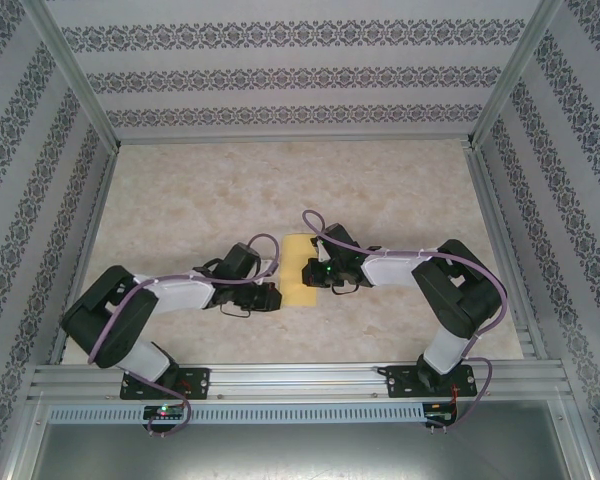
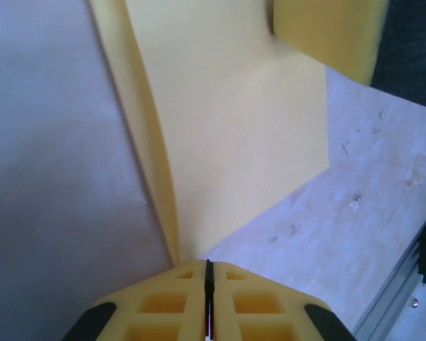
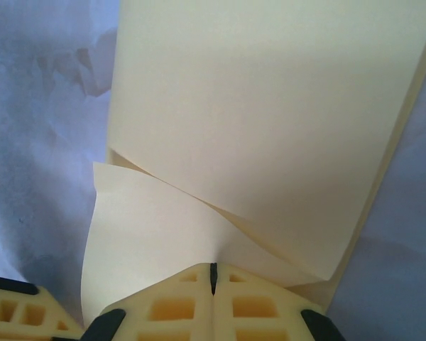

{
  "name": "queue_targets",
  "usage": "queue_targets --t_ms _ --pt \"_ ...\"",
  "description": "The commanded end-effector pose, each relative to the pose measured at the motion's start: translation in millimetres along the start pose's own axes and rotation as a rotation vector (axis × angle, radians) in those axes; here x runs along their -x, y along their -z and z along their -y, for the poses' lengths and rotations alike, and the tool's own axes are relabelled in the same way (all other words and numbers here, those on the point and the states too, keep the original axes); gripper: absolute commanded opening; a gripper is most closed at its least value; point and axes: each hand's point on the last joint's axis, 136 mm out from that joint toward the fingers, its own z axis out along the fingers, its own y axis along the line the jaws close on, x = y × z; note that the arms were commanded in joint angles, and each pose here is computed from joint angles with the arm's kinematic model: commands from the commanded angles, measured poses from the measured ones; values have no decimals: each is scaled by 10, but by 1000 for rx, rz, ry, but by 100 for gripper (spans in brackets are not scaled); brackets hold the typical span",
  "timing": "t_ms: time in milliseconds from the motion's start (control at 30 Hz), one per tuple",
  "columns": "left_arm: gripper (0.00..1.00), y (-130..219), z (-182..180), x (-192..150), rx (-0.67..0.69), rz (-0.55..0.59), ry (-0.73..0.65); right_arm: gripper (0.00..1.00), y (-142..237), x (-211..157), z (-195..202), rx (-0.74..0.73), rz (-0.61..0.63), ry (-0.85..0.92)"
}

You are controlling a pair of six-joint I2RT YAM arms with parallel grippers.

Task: Fold a paper plane with a square sheet of paper (fold left side to right side)
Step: Fold the triangle a second time at the center of the table, then turn over the paper at the center of the table.

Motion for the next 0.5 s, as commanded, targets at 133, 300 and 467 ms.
queue_targets --t_ms 133,300,467 --pt "28 430 100 278 -20 128 -12 21 443 353 -135 39 176 35" --pt "53 536 81 556 -44 225 13 49 811 433 60 4 305 9" --pt "60 412 152 741 -100 234 -1 73 1037 395 206 72 390 -55"
